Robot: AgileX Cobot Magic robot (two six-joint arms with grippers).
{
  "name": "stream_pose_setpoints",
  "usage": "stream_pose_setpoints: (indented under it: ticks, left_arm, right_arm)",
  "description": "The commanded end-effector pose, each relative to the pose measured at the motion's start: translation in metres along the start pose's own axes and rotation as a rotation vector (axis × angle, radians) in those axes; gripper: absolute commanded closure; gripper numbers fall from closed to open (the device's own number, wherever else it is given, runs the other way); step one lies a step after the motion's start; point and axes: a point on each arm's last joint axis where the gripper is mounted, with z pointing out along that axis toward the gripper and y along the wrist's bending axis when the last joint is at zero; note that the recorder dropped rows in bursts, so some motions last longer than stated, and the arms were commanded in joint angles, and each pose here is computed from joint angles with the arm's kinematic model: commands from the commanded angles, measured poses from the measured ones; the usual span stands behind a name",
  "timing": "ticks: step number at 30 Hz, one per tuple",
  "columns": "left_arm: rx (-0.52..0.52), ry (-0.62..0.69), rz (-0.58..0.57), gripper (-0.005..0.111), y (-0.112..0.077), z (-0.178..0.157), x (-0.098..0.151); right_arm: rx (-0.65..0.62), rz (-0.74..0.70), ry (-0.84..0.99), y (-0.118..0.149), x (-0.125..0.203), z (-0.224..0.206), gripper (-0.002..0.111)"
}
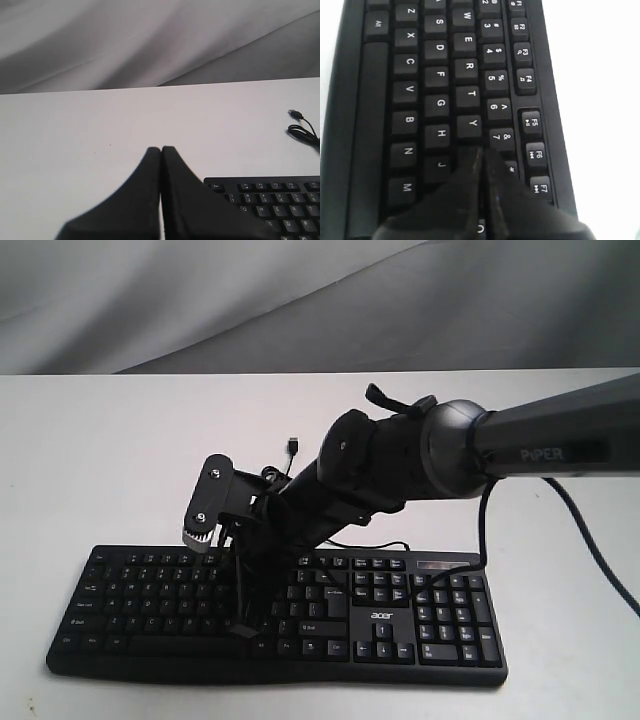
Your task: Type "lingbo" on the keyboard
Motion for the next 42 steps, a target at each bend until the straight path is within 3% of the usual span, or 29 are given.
stream_pose_setpoints:
  ticks: [1,42]
  left_arm:
    - [0.001,-0.006,-0.006,0.106,0.000,0.000,0.001]
    - [0.001,-0.006,-0.006,0.106,0.000,0.000,0.001]
  right_arm:
    - [0.003,0.014,-0.009,-0.002,-0.002,0.003,0.108]
    - [-0.029,0.012,0.050,0.000,0.010,0.013,0.108]
